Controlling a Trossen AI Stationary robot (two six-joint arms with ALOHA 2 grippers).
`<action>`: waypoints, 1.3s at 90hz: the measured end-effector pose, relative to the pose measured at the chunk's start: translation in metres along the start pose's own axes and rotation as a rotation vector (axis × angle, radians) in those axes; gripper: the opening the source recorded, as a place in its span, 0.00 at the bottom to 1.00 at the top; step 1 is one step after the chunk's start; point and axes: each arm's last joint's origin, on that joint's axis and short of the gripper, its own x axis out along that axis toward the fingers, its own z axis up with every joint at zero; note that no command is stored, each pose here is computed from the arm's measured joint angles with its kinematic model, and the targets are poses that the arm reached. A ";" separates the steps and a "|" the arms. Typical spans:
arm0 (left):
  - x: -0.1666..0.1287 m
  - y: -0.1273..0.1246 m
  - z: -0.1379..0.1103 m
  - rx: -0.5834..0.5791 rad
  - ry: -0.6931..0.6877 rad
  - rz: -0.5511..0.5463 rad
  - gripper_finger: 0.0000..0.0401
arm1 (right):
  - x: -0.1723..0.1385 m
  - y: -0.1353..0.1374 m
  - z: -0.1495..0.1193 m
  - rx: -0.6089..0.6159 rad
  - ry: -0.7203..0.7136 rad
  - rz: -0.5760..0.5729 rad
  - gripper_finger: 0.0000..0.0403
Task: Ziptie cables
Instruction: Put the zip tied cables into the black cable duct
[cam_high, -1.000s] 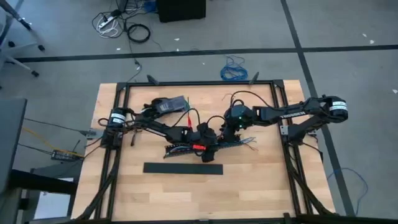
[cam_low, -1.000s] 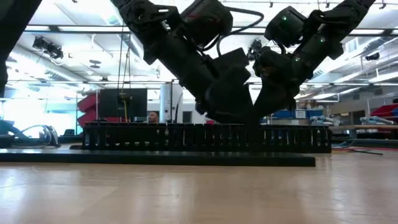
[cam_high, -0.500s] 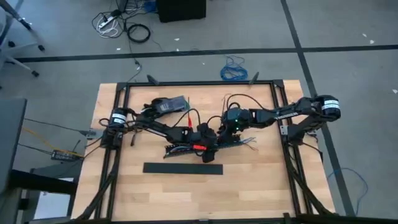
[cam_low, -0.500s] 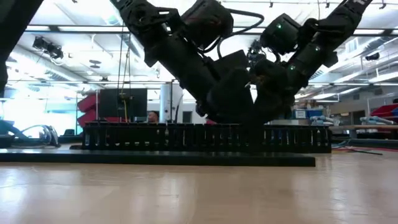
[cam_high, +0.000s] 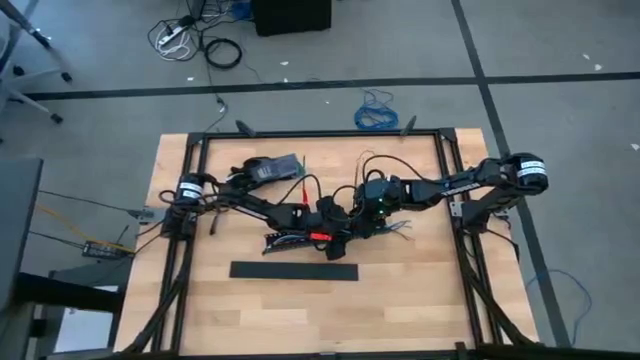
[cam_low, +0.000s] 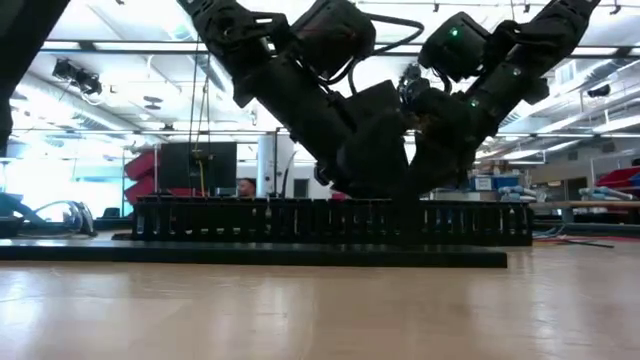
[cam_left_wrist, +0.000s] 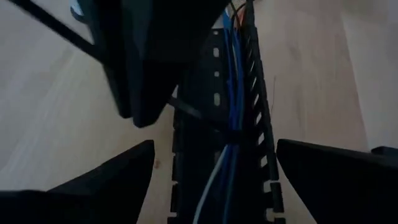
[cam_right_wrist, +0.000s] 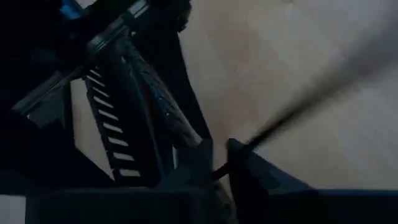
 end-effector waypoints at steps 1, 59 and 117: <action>0.000 0.000 0.000 0.000 0.000 0.000 0.84 | 0.000 0.000 0.000 0.000 0.000 0.000 0.02; 0.000 0.000 0.000 0.004 -0.004 0.015 0.82 | 0.000 0.013 0.001 -0.025 -0.063 0.025 0.00; 0.000 0.000 0.001 0.019 -0.014 0.032 0.68 | 0.009 0.004 -0.001 -0.002 -0.032 -0.003 0.00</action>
